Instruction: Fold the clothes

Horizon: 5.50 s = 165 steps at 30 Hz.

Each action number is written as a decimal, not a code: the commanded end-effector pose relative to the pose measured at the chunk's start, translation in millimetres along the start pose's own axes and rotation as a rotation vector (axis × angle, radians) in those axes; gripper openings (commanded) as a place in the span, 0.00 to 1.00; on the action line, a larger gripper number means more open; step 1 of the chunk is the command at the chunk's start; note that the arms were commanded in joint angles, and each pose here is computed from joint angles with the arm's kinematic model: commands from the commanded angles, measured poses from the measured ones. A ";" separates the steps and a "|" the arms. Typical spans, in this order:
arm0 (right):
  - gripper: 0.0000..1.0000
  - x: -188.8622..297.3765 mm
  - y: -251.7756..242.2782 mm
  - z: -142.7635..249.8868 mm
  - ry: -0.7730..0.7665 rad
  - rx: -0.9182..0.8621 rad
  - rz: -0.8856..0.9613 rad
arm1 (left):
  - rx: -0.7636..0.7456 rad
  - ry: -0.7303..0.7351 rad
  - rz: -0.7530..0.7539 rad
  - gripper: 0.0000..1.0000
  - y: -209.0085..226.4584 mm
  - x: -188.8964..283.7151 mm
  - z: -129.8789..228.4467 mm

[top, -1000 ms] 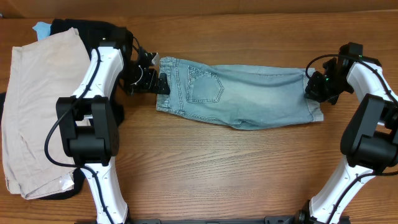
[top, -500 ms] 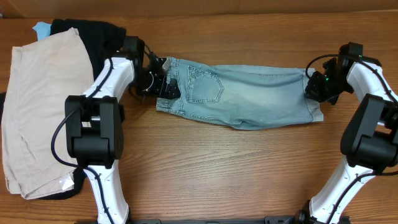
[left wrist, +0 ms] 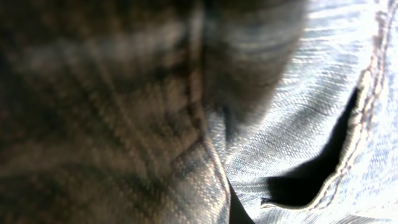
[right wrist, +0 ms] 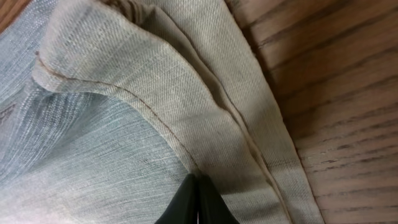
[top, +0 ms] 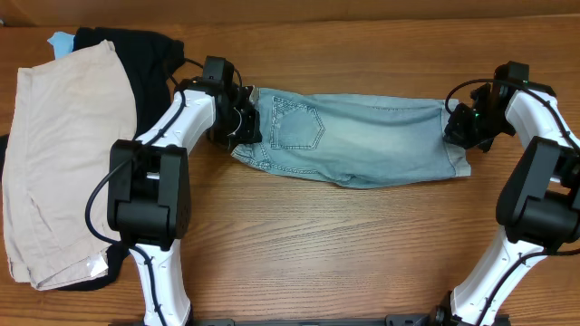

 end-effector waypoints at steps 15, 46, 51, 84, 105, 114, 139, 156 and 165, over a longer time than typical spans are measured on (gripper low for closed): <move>0.04 20.8 65.2 43.8 0.198 0.187 -0.403 | 0.004 0.192 -0.436 0.04 35.2 125.4 -15.9; 0.04 -90.0 102.9 74.8 0.227 0.174 -0.175 | -0.270 -0.111 -0.203 0.04 -111.4 179.8 -68.4; 0.04 -90.0 102.5 75.3 0.230 0.172 -0.173 | -0.323 -0.181 -0.101 0.04 -150.0 167.2 -79.3; 0.04 -89.8 101.0 76.3 0.238 0.166 -0.166 | -0.080 0.055 -0.555 0.04 -11.3 197.6 -50.2; 0.04 -89.6 99.9 77.5 0.246 0.162 -0.159 | -0.113 0.105 -0.665 0.04 -2.1 203.6 -46.2; 0.04 -89.2 97.5 80.0 0.262 0.155 -0.146 | -0.249 0.131 -0.531 0.04 -72.5 152.2 -52.4; 0.04 -89.7 95.6 79.2 0.251 0.157 -0.126 | -0.330 0.001 -0.090 0.04 -189.5 86.5 -61.5; 0.05 -65.4 100.7 69.8 0.254 0.137 -0.196 | -0.322 -0.081 -0.214 1.00 -215.3 78.3 -66.8; 0.29 66.4 108.9 39.4 0.061 0.151 -0.317 | -0.186 -0.099 -0.312 1.00 -144.4 100.3 -81.6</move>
Point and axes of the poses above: each gripper's point midway between its finger pads, its own x axis back along the fingers, its own y axis along the line the jaws close on, z = x × y, the point moved 8 cm from there along x, back along the fingers, and after that the axes turned 15 degrees about -x, right-handed, at the moved point
